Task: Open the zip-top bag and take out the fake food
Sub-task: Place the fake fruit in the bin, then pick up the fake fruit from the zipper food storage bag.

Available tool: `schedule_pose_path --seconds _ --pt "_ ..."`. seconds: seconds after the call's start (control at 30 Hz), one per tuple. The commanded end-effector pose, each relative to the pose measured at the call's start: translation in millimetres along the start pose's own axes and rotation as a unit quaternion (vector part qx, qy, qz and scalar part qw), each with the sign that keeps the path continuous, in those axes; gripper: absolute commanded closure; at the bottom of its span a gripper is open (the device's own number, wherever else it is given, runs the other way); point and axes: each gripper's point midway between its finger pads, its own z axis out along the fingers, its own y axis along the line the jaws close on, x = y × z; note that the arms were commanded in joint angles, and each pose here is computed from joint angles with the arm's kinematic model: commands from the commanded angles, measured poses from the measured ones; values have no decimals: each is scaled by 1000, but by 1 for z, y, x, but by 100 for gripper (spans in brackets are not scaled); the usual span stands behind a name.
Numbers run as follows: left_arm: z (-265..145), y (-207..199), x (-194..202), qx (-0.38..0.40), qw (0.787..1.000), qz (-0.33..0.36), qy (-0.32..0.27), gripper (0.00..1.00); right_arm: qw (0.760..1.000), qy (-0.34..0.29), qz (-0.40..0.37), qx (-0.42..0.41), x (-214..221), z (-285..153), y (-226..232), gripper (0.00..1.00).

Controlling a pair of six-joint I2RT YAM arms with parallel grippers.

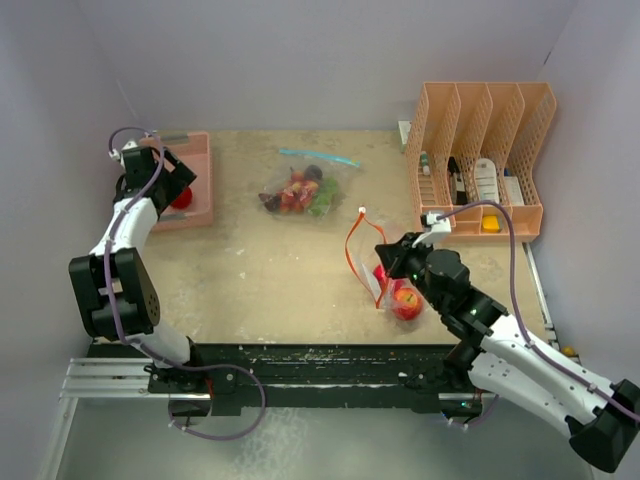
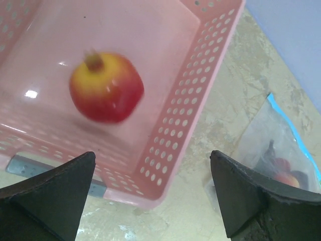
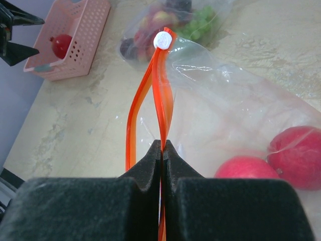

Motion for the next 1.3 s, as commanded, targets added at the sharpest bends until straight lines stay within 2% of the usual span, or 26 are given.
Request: schedule_pose_path --seconds 0.0,0.13,0.27,0.37,0.43,0.53,0.73,0.83,0.9,1.07,1.27 --pt "-41 -42 -23 43 997 20 -60 1 1000 2 -9 -9 -2 7 7 100" --pt "-91 -103 24 107 990 78 -52 1 999 19 -24 17 13 19 -4 100" --pt "-146 -148 97 202 975 98 -1 0 999 27 -29 24 19 30 -4 100" --pt "-195 -170 154 280 954 103 35 11 999 18 -25 19 15 33 2 100" --pt "-222 -185 185 325 938 105 61 24 999 14 -25 22 12 35 3 100" --pt "-253 -211 233 394 905 116 109 37 999 14 -25 24 11 37 5 100" --pt "-262 -235 310 422 878 148 171 68 1000 12 -13 20 11 29 8 100" --pt "-260 -246 328 430 871 156 177 84 999 16 -13 26 14 24 3 100" --pt "-257 -255 338 433 868 163 182 90 999 18 -12 30 16 20 0 100" --pt "-247 -267 362 432 861 181 197 100 999 18 -10 35 19 13 -6 100" --pt "-232 -271 390 421 858 197 217 100 999 19 -8 31 18 12 -4 100"
